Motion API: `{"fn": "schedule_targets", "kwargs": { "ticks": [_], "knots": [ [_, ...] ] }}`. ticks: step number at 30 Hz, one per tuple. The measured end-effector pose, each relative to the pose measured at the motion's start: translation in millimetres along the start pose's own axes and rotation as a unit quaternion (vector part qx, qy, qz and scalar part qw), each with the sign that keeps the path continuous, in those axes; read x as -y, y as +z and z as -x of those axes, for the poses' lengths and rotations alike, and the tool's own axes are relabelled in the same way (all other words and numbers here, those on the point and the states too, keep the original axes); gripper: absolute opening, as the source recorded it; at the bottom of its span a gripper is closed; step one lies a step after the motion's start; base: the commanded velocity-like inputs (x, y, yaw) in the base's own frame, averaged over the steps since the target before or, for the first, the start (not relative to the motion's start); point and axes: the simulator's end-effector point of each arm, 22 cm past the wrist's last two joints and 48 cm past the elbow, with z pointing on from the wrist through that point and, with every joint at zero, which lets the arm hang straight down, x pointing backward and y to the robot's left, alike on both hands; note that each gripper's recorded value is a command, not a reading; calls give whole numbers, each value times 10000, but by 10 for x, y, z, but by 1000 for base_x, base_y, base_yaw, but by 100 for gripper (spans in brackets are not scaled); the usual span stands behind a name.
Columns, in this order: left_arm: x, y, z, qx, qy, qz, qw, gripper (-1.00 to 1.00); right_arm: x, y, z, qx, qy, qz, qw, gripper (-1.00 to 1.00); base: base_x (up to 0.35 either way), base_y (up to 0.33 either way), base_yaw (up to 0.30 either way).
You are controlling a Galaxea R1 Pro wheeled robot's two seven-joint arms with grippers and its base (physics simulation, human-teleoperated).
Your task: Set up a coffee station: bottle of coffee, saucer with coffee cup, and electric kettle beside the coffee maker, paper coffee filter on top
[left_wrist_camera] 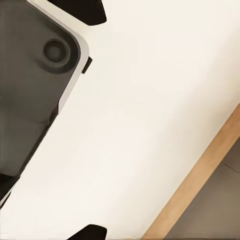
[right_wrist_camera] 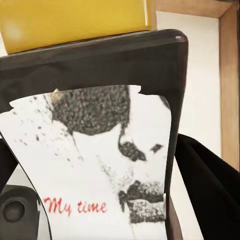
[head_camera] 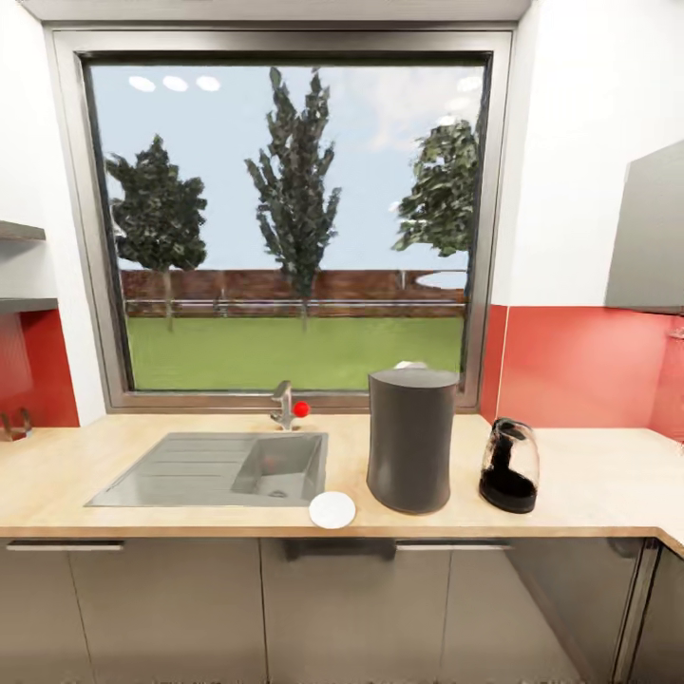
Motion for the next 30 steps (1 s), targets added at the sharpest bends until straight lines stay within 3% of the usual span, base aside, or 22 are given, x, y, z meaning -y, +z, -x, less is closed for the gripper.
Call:
{"fn": "schedule_targets", "kwargs": {
  "ticks": [8,14,18,20,24,27,30],
  "knots": [
    [-11,0,8,12,-5,8,10000,100,-47,12,37,45,102,-16,9999,-100,-91,-170,0],
    [-28,2,9,5,-32,32,10000,100,62,16,75,73,137,-297,9994,-100,-2,-5,0],
    [-34,2,11,6,-45,40,10000,100,-99,61,274,241,121,-238,9994,-100,0,0,0],
    [-33,2,11,6,-45,37,10000,100,-191,86,484,417,94,-185,9989,-100,0,0,0],
    [-24,2,0,-20,-20,19,10000,100,-248,68,1271,986,46,-181,9950,-100,0,0,0],
    [-19,2,-5,-30,-10,9,10000,100,-414,-177,2328,1744,106,-129,9845,-100,0,0,0],
    [-18,1,-8,-34,-8,5,10000,100,-550,-435,2885,2065,225,-47,9782,-100,0,0,0]
  ]
}}
